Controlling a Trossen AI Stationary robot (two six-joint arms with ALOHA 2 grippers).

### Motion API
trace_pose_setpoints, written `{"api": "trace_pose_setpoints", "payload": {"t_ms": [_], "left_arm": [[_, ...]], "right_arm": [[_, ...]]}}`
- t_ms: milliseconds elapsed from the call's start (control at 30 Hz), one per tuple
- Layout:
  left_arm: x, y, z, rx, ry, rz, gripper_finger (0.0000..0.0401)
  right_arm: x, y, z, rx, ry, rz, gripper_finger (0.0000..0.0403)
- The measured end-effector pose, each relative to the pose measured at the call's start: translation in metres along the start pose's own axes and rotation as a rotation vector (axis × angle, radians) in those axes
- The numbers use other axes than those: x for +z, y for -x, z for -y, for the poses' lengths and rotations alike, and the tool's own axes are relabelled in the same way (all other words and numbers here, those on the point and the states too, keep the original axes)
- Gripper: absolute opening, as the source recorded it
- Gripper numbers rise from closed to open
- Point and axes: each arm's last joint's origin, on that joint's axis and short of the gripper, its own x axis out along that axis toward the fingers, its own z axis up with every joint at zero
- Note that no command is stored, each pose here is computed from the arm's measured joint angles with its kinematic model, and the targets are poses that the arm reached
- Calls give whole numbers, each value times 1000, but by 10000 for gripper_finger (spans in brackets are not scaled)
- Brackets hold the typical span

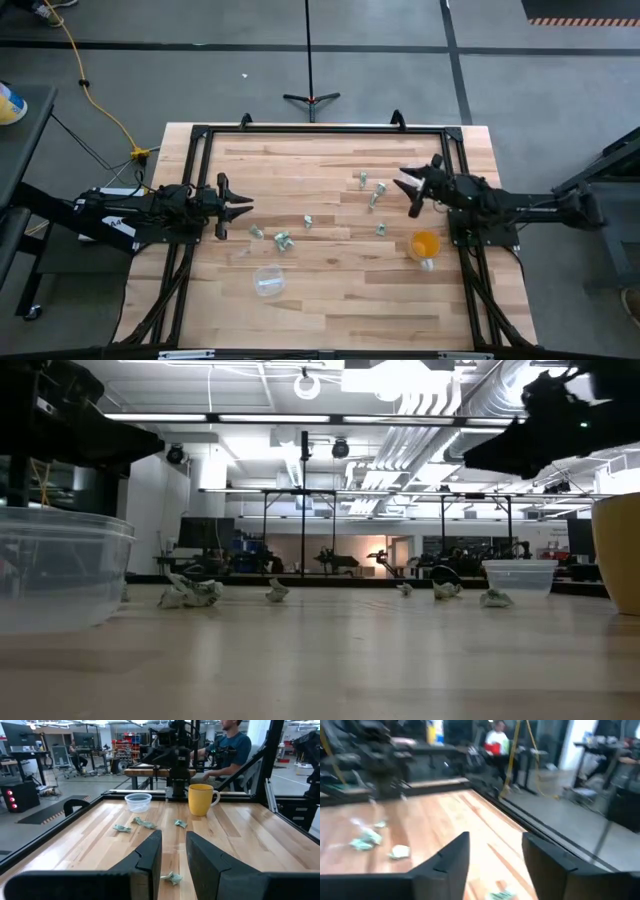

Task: Pick and place Stevia / Truvia into bins
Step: Put the stevia packet into the circular container

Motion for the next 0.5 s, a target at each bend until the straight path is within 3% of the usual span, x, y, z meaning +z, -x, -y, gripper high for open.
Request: {"api": "trace_pose_setpoints", "payload": {"t_ms": [167,367,500], "left_arm": [[0,0,0,2,7,-1,122],[0,0,0,4,7,-1,122],[0,0,0,6,7,-2,122]], "right_arm": [[15,-25,7,-151,-105,-79,212],[33,-59,7,-106,-70,-180,217],[37,-83,11,-160,-158,-277,217]]}}
